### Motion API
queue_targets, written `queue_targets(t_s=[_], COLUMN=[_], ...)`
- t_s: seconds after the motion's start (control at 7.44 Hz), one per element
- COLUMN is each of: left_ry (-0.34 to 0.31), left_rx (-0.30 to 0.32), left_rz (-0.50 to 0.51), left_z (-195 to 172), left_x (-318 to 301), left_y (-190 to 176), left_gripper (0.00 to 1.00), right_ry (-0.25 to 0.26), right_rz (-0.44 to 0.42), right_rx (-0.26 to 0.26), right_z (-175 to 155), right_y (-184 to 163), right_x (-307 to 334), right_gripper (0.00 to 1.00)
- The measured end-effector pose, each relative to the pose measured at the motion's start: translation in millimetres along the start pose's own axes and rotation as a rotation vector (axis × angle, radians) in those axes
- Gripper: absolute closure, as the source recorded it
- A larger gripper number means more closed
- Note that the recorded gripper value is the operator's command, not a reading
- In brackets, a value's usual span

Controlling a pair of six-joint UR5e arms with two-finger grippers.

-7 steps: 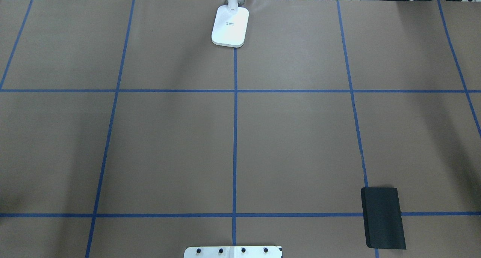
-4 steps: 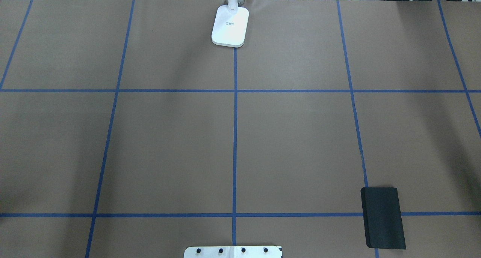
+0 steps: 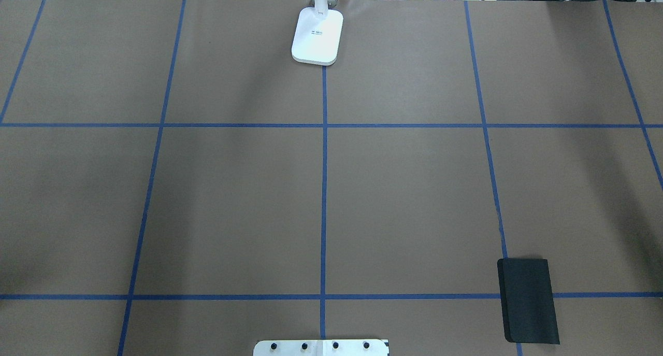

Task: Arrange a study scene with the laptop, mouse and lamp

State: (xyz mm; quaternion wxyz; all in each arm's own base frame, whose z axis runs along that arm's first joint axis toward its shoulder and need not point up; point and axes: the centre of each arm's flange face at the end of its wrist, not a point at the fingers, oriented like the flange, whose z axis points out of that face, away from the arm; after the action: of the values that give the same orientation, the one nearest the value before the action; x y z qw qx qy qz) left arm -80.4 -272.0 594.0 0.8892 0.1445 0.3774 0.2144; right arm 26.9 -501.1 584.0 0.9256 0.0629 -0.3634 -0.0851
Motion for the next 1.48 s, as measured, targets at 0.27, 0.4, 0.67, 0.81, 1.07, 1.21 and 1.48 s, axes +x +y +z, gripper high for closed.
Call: queue_targets(t_s=[0.27, 0.4, 0.67, 0.81, 1.07, 1.21, 1.48], left_ry=[0.014, 0.034, 0.081, 0.095, 0.139, 0.166, 0.203], left_rx=[-0.014, -0.028, -0.059, -0.073, -0.101, -0.114, -0.133], left_rz=[0.086, 0.143, 0.203, 0.217, 0.227, 0.224, 0.226], left_z=[-2.9, 0.3, 9.3, 13.3, 22.6, 27.0, 32.8], left_x=[10.6, 12.6, 17.5, 19.9, 26.7, 30.2, 32.2], left_y=[5.0, 9.6, 10.8, 9.5, 6.2, 5.2, 7.9], left_gripper=[0.00, 0.00, 0.00, 0.00, 0.00, 0.00, 0.01], right_ry=[0.000, 0.001, 0.001, 0.001, 0.000, -0.001, -0.002], right_rz=[0.000, -0.002, -0.006, -0.008, -0.011, -0.012, -0.015], right_rx=[-0.001, -0.002, -0.007, -0.008, -0.009, -0.010, -0.013], right_z=[0.5, 1.1, 3.6, 4.2, 4.9, 5.3, 7.0], right_y=[0.0, -0.2, -0.8, -1.3, -1.9, -2.0, -2.4], right_x=[-0.2, -0.8, -2.8, -3.7, -5.4, -6.0, -7.8], right_gripper=[0.00, 0.00, 0.00, 0.00, 0.00, 0.00, 0.00])
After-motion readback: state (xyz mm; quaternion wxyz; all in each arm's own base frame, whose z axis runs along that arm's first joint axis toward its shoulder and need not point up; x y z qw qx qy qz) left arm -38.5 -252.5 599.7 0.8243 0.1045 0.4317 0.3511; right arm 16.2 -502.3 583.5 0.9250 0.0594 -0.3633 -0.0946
